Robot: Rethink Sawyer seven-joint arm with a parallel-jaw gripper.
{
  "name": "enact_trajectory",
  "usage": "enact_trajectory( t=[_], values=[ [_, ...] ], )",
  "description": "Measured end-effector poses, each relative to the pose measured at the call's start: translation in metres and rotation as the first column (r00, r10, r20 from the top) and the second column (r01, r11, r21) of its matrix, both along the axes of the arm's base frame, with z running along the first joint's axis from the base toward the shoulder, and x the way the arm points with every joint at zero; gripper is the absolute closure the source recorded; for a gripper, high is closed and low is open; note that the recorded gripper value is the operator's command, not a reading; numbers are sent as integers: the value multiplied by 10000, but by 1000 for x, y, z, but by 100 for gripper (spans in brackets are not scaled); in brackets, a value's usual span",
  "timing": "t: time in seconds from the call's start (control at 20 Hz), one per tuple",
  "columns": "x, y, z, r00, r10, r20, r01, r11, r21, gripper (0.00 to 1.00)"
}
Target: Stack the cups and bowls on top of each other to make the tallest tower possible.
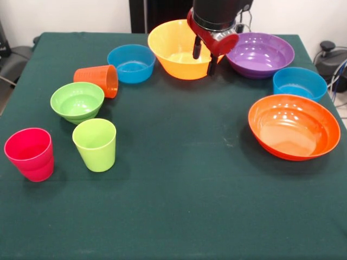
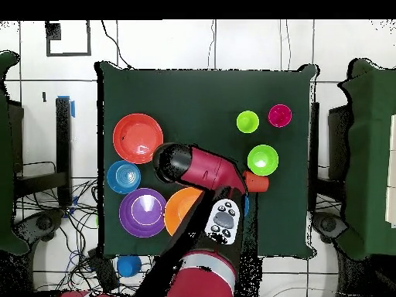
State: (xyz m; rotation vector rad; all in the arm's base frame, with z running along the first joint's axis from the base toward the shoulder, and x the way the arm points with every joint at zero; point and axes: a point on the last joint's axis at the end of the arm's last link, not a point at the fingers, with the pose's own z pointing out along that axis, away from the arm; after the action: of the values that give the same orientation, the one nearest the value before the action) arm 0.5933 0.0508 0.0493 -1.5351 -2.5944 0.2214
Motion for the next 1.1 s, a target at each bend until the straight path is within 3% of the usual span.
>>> enact_trajectory(
  t=[1.1],
  values=[
    [-57,2,-62,9946,-28,-1039,3,9997,-240,0]
  ],
)
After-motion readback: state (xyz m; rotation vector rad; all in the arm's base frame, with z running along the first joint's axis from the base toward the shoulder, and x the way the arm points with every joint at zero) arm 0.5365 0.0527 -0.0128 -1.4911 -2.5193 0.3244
